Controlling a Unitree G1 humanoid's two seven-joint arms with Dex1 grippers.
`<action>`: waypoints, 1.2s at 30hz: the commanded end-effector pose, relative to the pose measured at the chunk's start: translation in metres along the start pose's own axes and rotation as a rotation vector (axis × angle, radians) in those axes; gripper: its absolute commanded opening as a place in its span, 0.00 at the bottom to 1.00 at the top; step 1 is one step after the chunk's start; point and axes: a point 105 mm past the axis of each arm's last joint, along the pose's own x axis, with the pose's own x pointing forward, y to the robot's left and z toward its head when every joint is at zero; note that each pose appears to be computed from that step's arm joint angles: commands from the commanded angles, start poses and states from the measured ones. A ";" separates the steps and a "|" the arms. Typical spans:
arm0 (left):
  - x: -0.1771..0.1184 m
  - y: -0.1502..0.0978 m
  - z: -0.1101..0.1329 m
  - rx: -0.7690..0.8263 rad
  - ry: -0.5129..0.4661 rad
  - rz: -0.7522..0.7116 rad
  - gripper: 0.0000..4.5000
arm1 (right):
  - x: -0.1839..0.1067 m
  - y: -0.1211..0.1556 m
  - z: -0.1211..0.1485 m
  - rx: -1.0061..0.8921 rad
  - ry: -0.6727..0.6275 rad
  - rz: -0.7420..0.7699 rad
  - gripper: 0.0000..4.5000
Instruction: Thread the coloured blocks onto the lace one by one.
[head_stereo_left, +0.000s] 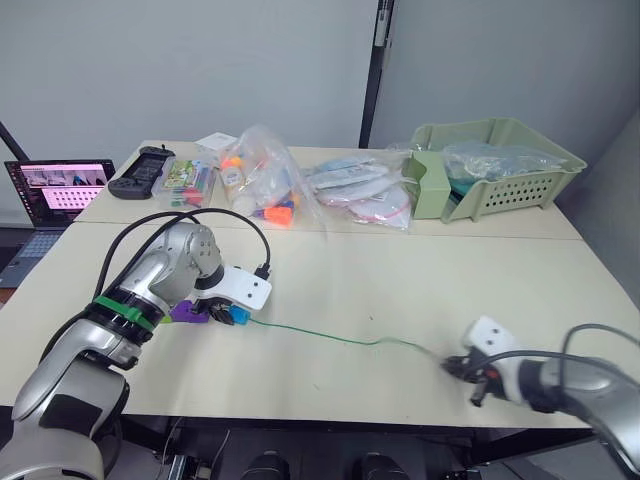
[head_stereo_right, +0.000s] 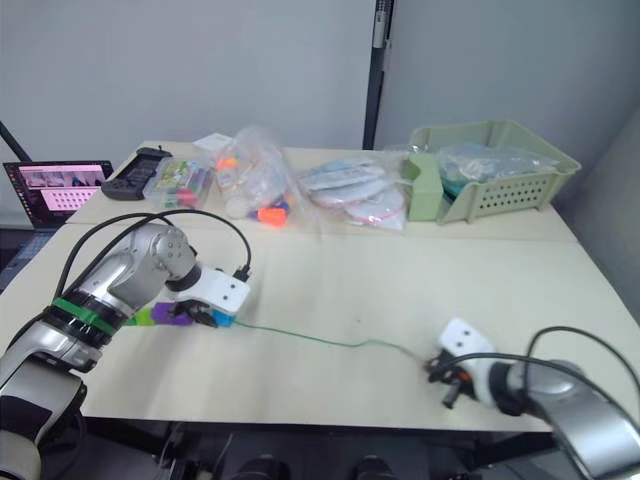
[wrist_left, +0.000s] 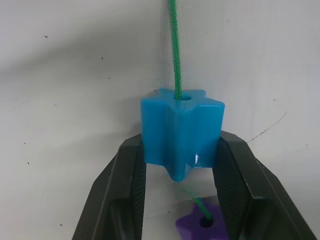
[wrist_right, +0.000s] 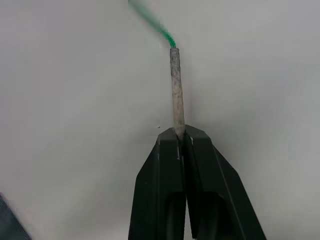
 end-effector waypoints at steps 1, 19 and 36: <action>0.008 -0.013 -0.004 -0.019 0.006 -0.054 0.31 | -0.017 -0.015 -0.006 -0.016 0.017 -0.066 0.00; -0.003 -0.044 -0.056 -0.146 0.124 -0.068 0.31 | -0.042 -0.026 -0.030 -0.008 0.103 -0.188 0.00; 0.001 -0.040 -0.031 -0.145 0.009 -0.012 0.31 | 0.028 0.027 0.025 -0.037 -0.046 0.008 0.00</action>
